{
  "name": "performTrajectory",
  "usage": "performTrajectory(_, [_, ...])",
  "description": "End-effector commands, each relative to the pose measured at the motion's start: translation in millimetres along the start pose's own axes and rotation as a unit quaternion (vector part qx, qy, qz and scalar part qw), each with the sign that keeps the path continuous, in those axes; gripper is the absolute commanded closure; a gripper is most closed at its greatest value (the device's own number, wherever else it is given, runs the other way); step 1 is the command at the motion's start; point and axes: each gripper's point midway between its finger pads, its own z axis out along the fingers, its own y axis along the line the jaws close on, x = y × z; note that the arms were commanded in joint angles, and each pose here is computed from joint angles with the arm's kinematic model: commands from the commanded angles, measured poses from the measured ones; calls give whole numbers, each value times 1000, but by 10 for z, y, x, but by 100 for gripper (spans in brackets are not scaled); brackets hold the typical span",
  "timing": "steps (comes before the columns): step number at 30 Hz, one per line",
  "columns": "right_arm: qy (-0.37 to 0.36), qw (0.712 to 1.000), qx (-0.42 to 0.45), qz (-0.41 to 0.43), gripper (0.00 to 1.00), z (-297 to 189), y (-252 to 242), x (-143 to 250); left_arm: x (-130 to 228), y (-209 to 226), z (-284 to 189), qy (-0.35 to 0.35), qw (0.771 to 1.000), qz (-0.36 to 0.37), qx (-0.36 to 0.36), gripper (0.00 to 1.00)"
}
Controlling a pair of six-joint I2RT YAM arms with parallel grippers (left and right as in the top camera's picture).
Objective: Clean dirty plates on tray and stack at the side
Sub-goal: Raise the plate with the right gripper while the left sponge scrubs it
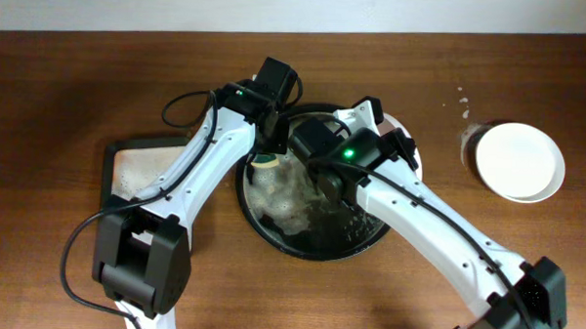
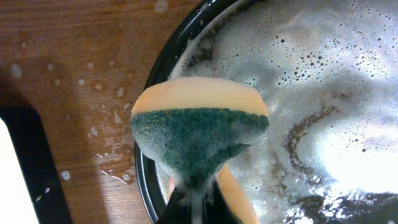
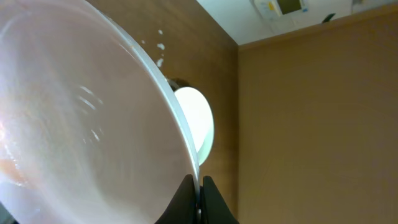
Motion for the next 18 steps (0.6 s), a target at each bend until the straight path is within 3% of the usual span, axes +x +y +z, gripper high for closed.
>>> performTrajectory(1, [-35, 999, 26, 26, 96, -189, -278, -55, -88, 16, -124, -17, 1000, 0, 8, 100])
performTrajectory(18, [-52, 998, 36, 22, 96, -267, -283, -96, -90, 15, -125, -17, 1000, 0, 8, 99])
